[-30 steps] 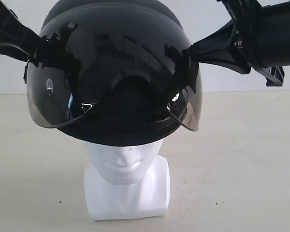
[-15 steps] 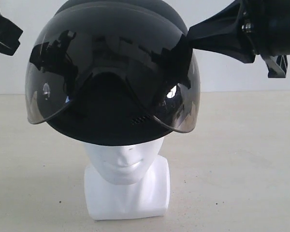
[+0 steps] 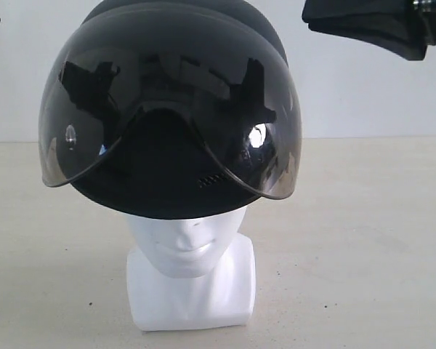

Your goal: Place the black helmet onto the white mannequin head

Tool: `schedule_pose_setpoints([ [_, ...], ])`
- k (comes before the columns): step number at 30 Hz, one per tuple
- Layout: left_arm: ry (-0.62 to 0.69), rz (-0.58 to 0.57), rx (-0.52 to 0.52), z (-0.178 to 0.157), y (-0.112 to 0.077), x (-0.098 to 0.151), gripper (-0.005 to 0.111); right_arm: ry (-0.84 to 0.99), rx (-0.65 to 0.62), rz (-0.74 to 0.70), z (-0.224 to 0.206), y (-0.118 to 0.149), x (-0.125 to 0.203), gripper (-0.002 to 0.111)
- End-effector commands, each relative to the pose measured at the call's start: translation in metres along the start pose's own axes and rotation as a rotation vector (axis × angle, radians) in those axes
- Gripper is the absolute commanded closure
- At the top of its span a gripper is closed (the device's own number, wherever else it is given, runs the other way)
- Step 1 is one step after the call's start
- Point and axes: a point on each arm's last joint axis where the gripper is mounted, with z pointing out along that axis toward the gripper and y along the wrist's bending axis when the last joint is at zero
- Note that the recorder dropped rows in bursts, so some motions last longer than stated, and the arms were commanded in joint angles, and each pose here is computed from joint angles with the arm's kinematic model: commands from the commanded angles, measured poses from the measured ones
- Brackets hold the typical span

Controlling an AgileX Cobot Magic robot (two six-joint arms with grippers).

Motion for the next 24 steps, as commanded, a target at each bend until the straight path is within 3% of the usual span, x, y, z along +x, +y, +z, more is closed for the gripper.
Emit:
schedule_pose_setpoints([
  [1, -0.147, -0.039, 0.188, -0.031, -0.014, -0.002, 0.102, -0.035, 0.003, -0.204, -0.007, 0.006, -0.004, 0.102],
  [5, -0.258, -0.013, 0.215, -0.042, -0.015, -0.008, 0.102, 0.046, 0.037, -0.241, -0.010, 0.014, -0.011, 0.102],
  [7, -0.302, -0.019, 0.209, -0.042, -0.015, -0.012, 0.102, 0.165, 0.118, -0.247, -0.010, 0.013, -0.017, 0.102],
  [10, -0.273, -0.014, 0.207, -0.035, -0.015, -0.012, 0.102, 0.324, 0.218, -0.246, -0.007, 0.010, -0.029, 0.102],
  [13, -0.226, -0.011, 0.209, -0.023, -0.017, -0.013, 0.102, 0.454, 0.215, -0.282, -0.007, 0.019, -0.042, 0.102],
  [19, -0.210, -0.016, 0.206, 0.001, -0.019, -0.020, 0.102, 0.277, 0.171, -0.259, 0.005, 0.026, -0.067, 0.102],
  [24, -0.166, -0.020, 0.220, 0.024, -0.022, -0.023, 0.102, 0.291, 0.110, -0.241, 0.012, 0.030, -0.063, 0.102],
])
